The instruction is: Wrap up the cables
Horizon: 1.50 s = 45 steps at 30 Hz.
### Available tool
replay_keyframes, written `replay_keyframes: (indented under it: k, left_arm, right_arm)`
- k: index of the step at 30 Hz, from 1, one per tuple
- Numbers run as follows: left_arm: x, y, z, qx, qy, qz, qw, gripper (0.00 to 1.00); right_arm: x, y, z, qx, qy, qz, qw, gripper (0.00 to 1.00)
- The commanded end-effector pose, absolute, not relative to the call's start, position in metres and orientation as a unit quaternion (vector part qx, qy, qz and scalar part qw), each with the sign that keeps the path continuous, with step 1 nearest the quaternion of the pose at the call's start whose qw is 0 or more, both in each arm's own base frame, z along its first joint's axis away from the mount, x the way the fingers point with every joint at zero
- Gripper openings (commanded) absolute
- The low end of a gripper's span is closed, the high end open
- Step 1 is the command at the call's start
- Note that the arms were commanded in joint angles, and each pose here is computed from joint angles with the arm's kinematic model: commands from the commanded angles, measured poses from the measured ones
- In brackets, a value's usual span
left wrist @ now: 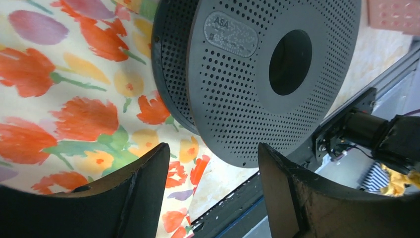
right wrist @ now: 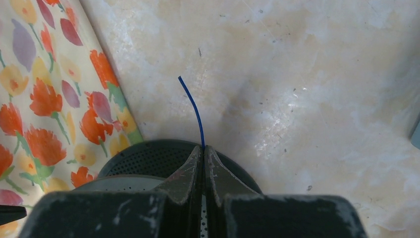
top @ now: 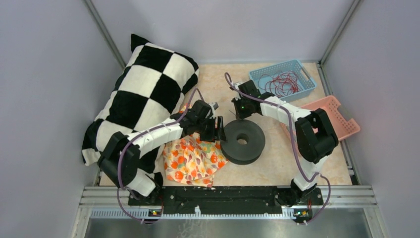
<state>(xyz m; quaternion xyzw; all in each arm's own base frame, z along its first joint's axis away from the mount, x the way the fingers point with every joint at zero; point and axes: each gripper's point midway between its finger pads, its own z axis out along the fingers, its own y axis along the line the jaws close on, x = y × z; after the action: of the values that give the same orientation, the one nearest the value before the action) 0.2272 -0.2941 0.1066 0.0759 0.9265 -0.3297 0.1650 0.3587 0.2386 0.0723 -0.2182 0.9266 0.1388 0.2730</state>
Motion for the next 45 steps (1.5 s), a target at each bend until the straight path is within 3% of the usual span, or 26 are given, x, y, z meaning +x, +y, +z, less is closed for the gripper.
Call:
replay_keyframes:
  k: [1, 22, 27, 38, 41, 45]
  left_arm:
    - [0.241, -0.314, 0.115, 0.108, 0.921, -0.315, 0.199, 0.72]
    - [0.252, -0.314, 0.065, 0.092, 0.947, -0.256, 0.172, 0.73]
    - [0.252, -0.315, 0.063, 0.092, 0.947, -0.256, 0.169, 0.73]
    - [0.255, -0.320, 0.068, 0.097, 0.946, -0.261, 0.169, 0.73]
    - [0.259, -0.320, 0.078, 0.102, 0.944, -0.259, 0.180, 0.73]
    - [0.270, -0.322, 0.108, 0.110, 0.935, -0.262, 0.212, 0.73]
  right_arm:
    - [0.359, 0.231, 0.092, -0.204, 0.921, 0.149, 0.298, 0.00]
    - [0.343, 0.200, 0.079, -0.177, 0.935, 0.134, 0.276, 0.01]
    - [0.336, 0.190, 0.067, -0.167, 0.945, 0.123, 0.255, 0.22]
    - [0.336, 0.175, 0.063, -0.156, 0.952, 0.094, 0.247, 0.27]
    - [0.345, 0.170, 0.087, -0.145, 0.947, 0.088, 0.275, 0.33]
    - [0.369, 0.147, 0.146, -0.097, 0.924, 0.032, 0.368, 0.42]
